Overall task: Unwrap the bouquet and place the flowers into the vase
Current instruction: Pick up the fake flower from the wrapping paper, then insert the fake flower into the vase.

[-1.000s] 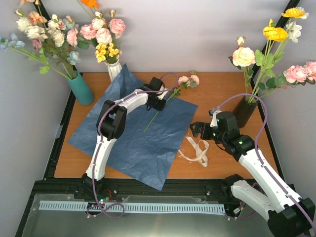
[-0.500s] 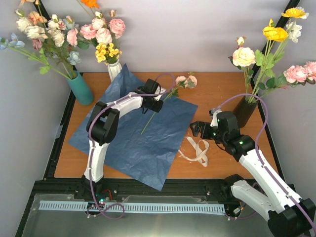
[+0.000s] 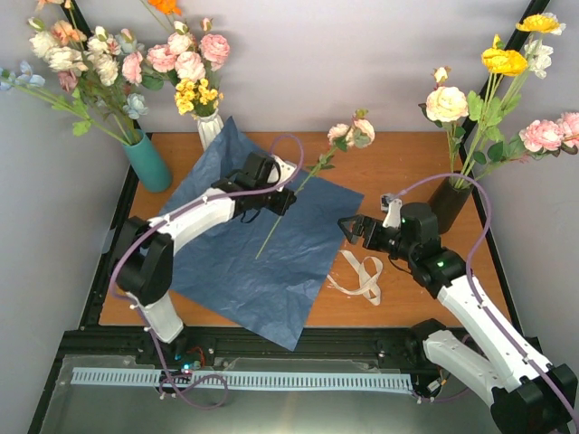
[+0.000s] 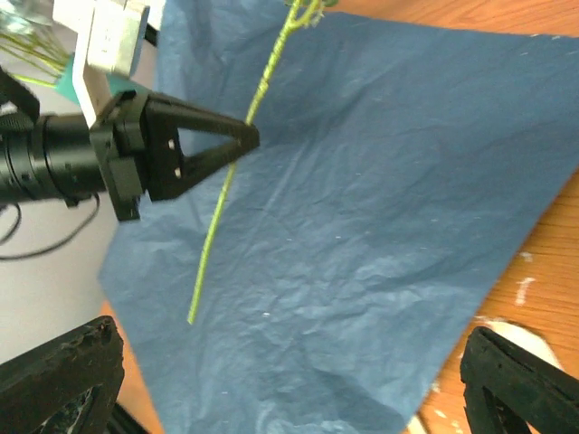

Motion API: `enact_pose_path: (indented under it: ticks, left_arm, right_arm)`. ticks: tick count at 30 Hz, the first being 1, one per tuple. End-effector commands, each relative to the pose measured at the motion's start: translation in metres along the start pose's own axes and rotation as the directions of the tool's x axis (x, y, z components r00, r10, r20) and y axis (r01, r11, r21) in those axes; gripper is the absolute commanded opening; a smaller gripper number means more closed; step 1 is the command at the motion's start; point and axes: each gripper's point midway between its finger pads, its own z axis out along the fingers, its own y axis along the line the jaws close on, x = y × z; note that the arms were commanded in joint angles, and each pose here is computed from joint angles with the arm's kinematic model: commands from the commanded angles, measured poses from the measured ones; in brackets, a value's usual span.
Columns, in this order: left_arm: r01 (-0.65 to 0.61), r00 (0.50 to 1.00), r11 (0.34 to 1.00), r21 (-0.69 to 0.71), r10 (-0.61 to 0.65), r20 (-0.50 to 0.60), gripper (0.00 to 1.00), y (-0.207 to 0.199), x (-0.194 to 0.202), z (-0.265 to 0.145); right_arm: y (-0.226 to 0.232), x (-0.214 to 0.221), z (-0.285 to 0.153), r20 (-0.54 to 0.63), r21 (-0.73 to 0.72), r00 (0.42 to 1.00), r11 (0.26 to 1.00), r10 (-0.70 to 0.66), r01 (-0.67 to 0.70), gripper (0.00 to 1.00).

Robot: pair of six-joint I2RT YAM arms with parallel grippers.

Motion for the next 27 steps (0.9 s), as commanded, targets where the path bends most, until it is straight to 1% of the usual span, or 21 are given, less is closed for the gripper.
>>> enact_pose_path:
  ticks: [1, 4, 7, 12, 19, 21, 22, 23, 24, 25, 27]
  left_arm:
    - [-0.052, 0.994, 0.990, 0.129, 0.039, 0.103, 0.00, -0.052, -0.013, -0.035]
    - [-0.049, 0.993, 0.982, 0.182, 0.027, 0.119, 0.00, -0.073, -0.006, -0.052]
    - [-0.027, 0.990, 0.964, 0.263, -0.009, 0.138, 0.00, -0.093, 0.001, -0.070]
    - [-0.037, 0.985, 0.943, 0.332, -0.021, 0.170, 0.00, -0.118, 0.009, -0.092]
    - [-0.063, 0.985, 0.913, 0.403, -0.008, 0.172, 0.00, -0.137, 0.027, -0.107]
    - [-0.076, 0.981, 0.906, 0.416, -0.007, 0.195, 0.00, -0.140, 0.025, -0.111]
    - [-0.080, 0.980, 0.903, 0.422, -0.006, 0.198, 0.00, -0.141, 0.026, -0.112]
    - [-0.083, 0.979, 0.900, 0.427, -0.005, 0.202, 0.00, -0.142, 0.027, -0.114]
    - [-0.084, 0.979, 0.899, 0.430, -0.006, 0.204, 0.00, -0.143, 0.028, -0.115]
    - [-0.088, 0.978, 0.896, 0.434, -0.005, 0.208, 0.00, -0.144, 0.030, -0.117]
    - [-0.093, 0.976, 0.894, 0.439, -0.005, 0.217, 0.01, -0.144, 0.031, -0.120]
  right_arm:
    - [0.032, -0.009, 0.001, 0.026, -0.180, 0.998, 0.982, 0.066, -0.060, 1.00]
    - [0.042, -0.016, 0.004, 0.042, -0.230, 0.995, 0.970, 0.093, -0.081, 0.98]
    - [0.048, -0.023, 0.009, 0.058, -0.247, 0.993, 0.965, 0.105, -0.088, 0.92]
    - [0.063, -0.028, 0.023, 0.045, -0.280, 0.993, 0.956, 0.108, -0.091, 0.83]
    - [0.087, -0.033, 0.044, 0.034, -0.308, 0.996, 0.949, 0.082, -0.068, 0.77]
    - [0.094, -0.033, 0.050, 0.022, -0.319, 0.997, 0.946, 0.075, -0.064, 0.73]
    - [0.096, -0.032, 0.053, 0.015, -0.318, 0.997, 0.946, 0.072, -0.063, 0.71]
    - [0.100, -0.032, 0.056, 0.010, -0.321, 0.998, 0.945, 0.068, -0.061, 0.64]
    - [0.102, -0.032, 0.058, 0.009, -0.323, 0.998, 0.945, 0.066, -0.059, 0.55]
    - [0.103, -0.031, 0.060, 0.007, -0.323, 0.998, 0.945, 0.065, -0.059, 0.43]
    - [0.106, -0.031, 0.063, 0.000, -0.329, 0.998, 0.943, 0.059, -0.056, 0.27]
